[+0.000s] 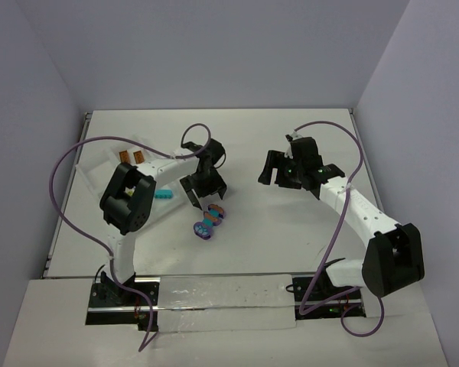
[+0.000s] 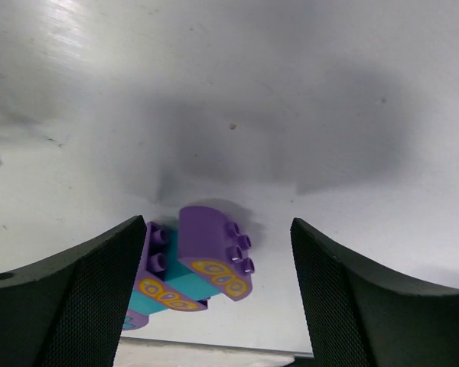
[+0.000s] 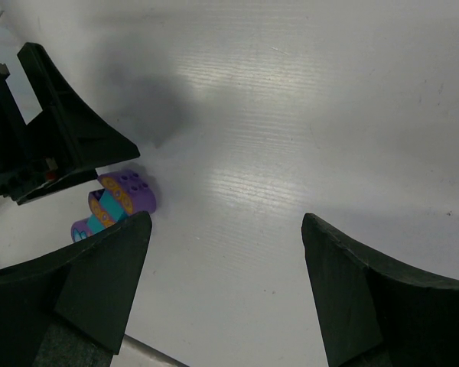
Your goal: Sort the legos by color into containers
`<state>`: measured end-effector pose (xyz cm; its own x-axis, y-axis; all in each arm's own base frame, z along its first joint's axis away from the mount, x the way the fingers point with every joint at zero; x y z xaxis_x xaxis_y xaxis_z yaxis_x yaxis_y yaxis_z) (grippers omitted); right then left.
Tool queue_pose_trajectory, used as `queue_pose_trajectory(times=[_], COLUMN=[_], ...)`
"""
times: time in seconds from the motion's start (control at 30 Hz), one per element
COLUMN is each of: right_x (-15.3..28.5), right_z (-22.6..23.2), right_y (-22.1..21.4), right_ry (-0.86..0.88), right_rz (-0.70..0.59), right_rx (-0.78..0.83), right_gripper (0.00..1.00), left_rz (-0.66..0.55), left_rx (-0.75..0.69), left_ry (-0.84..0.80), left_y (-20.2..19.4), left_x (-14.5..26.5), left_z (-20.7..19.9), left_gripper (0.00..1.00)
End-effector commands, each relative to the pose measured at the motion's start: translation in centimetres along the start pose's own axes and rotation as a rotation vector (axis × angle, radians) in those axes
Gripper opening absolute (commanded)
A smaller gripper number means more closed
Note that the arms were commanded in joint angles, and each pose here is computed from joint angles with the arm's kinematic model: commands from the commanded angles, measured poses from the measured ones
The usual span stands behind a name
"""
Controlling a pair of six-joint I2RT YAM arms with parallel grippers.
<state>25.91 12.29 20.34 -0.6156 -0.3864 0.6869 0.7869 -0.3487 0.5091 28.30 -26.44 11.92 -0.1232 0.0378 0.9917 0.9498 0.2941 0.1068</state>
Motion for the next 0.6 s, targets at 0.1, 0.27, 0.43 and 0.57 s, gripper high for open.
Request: queue_pose_trajectory(times=[0.1,0.27,0.43,0.57], right_x=[0.8,0.7,0.6,0.6], right_z=[0.4,0.5,0.5,0.5], right_y=[0.4,0.3,0.2,0.2], right_ry=[0.016,0.022,0.025,0.028], right_rz=[-0.04,-0.036,-0.033,-0.033], right_rx=[0.018,0.013,0.008,0.004], right_gripper=[0.87,0.87,0.87,0.87], left_rz=[-0.159,-0.232,-0.236,-0.226], left_rx=[-0.352,-0.577,-0.736,-0.835], left_ry=[0.074,0.047,0.026,-0.017], left_y=[-1.7,-2.1,-2.6,-3.3], left_x=[2.3,3.7,3.8,3.6], left_z=[0.5,0.7,1.1,0.5], left_gripper=[0.93,0.96,0.95,0.93])
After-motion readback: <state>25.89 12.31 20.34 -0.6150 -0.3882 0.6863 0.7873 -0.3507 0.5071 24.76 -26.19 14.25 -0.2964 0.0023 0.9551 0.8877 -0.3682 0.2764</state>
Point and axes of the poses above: each gripper's point midway between its finger pads, its own x axis back along the fingers, its own z axis along the line the jaws close on, y = z × x, the point moved 9 cm from there along x, back along the fingers, and after that the axes turned 10 degrees about -x, right-handed, at the moved point
